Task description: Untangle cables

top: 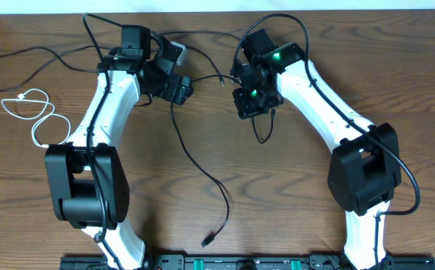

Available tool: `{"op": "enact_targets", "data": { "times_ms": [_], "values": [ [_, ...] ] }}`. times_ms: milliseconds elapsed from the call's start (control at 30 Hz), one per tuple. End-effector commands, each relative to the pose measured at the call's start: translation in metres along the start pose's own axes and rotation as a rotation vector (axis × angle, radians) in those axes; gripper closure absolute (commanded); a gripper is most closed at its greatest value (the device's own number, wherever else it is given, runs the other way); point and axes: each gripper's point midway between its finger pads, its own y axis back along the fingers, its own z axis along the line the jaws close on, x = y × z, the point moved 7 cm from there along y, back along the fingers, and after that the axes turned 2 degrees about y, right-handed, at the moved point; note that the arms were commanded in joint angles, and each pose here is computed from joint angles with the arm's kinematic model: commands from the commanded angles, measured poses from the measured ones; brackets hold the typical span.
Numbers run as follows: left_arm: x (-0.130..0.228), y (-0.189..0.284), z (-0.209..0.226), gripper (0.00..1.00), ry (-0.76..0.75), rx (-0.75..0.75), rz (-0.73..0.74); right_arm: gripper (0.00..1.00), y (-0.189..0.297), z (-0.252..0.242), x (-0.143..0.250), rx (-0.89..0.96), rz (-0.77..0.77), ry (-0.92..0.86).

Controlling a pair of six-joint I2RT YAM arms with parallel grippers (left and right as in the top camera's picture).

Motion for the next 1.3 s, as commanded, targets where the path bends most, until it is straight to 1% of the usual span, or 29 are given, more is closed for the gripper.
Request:
{"op": "enact_targets", "data": {
  "times_ms": [0,200,367,467,600,700,767,833,867,1000,1033,1067,1167,1200,1233,1267],
  "values": [
    [0.003,-0.003,0.002,0.26,-0.003,0.003,0.009,0.99,0.004,0.003,-0.001,-0.012,-0.012,0.005],
    [0.012,-0.024,0.007,0.26,0.016,0.019,0.058,0.99,0.005,0.011,-0.003,-0.087,-0.024,0.002],
    [0.016,-0.033,0.010,0.25,0.025,0.026,0.080,0.99,0.005,0.011,-0.002,-0.086,-0.020,0.000],
    [0.016,-0.034,0.010,0.27,0.025,0.026,0.079,0.99,0.005,0.011,-0.003,-0.087,-0.022,0.001],
    [0.016,-0.034,0.010,0.41,0.024,0.026,0.077,0.99,0.005,0.011,-0.003,-0.087,-0.022,0.001],
    [0.015,-0.034,0.010,0.44,0.022,0.024,0.073,0.99,0.004,0.011,-0.002,-0.087,-0.017,-0.001],
    [0.015,-0.034,0.010,0.48,0.022,0.023,0.070,0.99,0.004,0.011,-0.001,-0.087,-0.015,-0.002],
    [0.014,-0.034,0.011,0.50,0.019,0.022,0.065,0.99,0.004,0.011,-0.001,-0.086,-0.012,-0.003],
    [0.013,-0.034,0.011,0.53,0.019,0.021,0.063,0.99,0.004,0.011,-0.001,-0.086,-0.011,-0.003],
    [0.013,-0.034,0.011,0.54,0.017,0.020,0.060,0.99,0.004,0.011,0.001,-0.085,-0.002,-0.007],
    [0.013,-0.034,0.011,0.56,0.018,0.020,0.060,0.99,0.004,0.011,0.001,-0.085,0.000,-0.008],
    [0.013,-0.034,0.011,0.66,0.018,0.020,0.060,0.99,0.004,0.011,0.002,-0.085,0.004,-0.009],
    [0.013,-0.034,0.011,0.79,0.019,0.019,0.061,0.99,0.004,0.011,0.002,-0.084,0.007,-0.011],
    [0.013,-0.034,0.011,0.81,0.019,0.020,0.062,0.99,0.004,0.011,0.003,-0.084,0.008,-0.011],
    [0.014,-0.034,0.011,0.88,0.020,0.020,0.064,0.99,0.004,0.011,0.003,-0.084,0.009,-0.012],
    [0.014,-0.034,0.011,0.92,0.021,0.021,0.066,0.99,0.004,0.011,0.003,-0.084,0.010,-0.012]
  ]
}}
